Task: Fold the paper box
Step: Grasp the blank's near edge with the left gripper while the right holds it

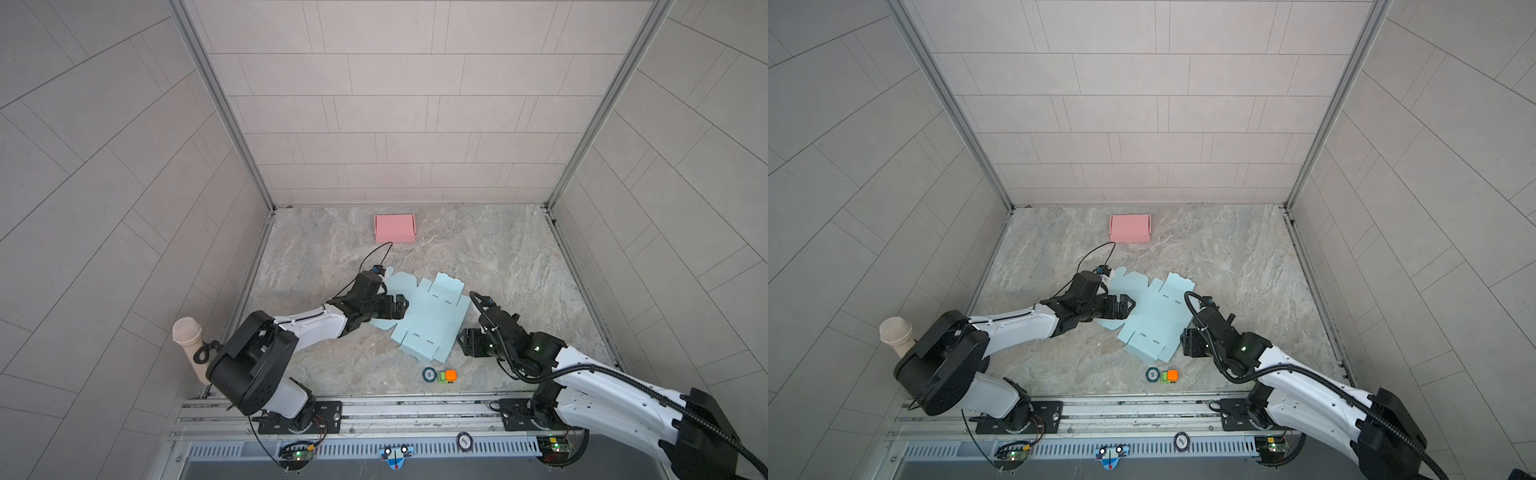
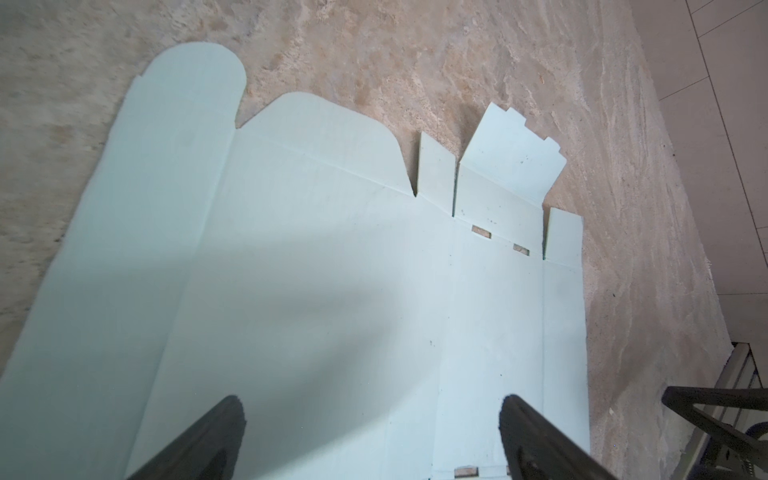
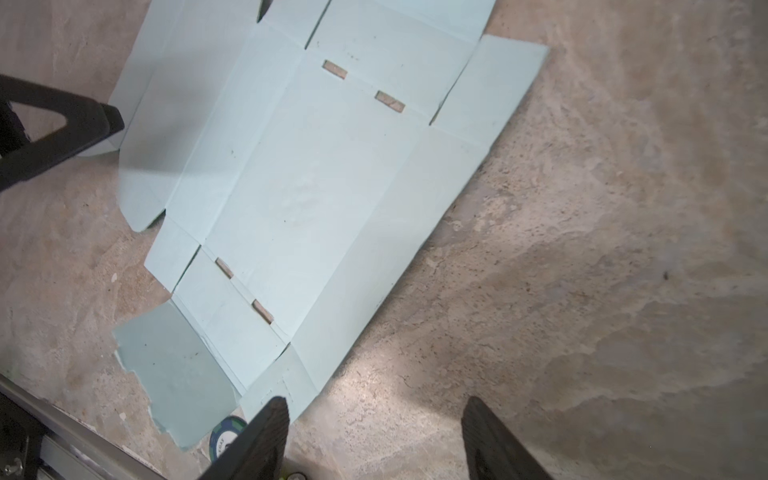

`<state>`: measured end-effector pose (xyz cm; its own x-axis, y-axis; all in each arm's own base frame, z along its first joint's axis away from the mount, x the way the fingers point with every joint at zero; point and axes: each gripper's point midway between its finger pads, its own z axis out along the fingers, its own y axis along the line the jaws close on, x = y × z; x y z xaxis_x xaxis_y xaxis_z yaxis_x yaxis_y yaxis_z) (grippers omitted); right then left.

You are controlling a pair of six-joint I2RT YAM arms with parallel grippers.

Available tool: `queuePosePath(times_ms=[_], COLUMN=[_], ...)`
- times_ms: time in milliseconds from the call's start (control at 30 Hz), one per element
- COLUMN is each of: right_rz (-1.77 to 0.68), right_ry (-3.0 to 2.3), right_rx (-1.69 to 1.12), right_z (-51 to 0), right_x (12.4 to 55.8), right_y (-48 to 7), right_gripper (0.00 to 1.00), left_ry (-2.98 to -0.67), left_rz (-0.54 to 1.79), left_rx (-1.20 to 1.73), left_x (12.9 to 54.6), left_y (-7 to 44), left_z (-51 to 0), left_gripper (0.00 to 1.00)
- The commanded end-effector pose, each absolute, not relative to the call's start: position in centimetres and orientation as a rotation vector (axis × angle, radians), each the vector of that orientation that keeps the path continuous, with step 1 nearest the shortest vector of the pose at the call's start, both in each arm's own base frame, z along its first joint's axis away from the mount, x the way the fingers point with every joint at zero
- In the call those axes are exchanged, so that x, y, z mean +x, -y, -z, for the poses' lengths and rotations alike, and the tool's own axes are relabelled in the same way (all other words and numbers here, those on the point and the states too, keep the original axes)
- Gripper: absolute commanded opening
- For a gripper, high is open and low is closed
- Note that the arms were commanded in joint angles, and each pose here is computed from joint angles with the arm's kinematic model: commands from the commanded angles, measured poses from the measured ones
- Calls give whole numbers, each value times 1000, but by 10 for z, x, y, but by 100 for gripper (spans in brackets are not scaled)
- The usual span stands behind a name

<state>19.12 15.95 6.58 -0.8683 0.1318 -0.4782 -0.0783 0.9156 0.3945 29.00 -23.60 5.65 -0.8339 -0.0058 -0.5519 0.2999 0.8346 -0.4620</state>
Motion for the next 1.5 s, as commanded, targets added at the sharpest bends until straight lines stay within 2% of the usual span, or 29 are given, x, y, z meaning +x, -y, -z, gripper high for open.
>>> queuePosePath(times_ms=[0, 133, 267, 467, 633, 900, 1000, 1300, 1467], right_rz=[-692, -766, -793, -746, -802, -766, -708, -459, -423], right_ry=[-2525, -2515, -2531, -2579, -2562, -2562, -2578, -2659, -2733], right_rx=[114, 147, 136, 152, 162, 132, 97, -91, -211], right_z=[-71, -67, -64, -46, -46, -46, -44, -36, -30], right_x=[203, 212, 219, 224, 231, 245, 248, 259, 267], right_y=[-171, -177, -186, -183, -192, -198, -196, -185, -196], right_gripper=[67, 63, 51, 49, 44, 18, 11, 11, 12], left_ry=[-2460, -2475, -2490, -2488, -2497, -2493, -2478, -2393, -2341], left_rz=[736, 718, 716, 717, 717, 720, 724, 835, 843], left_rx=[209, 199, 190, 171, 162, 150, 142, 116, 118], left_x=[286, 282, 278, 274, 270, 265, 262, 254, 260], left_y=[234, 229, 226, 222, 220, 215, 213, 215, 217], left_z=[-50, -43, -37, -36, -32, -33, -38, -65, -87], left_gripper=[100, 100, 100, 100, 100, 100, 100, 100, 100])
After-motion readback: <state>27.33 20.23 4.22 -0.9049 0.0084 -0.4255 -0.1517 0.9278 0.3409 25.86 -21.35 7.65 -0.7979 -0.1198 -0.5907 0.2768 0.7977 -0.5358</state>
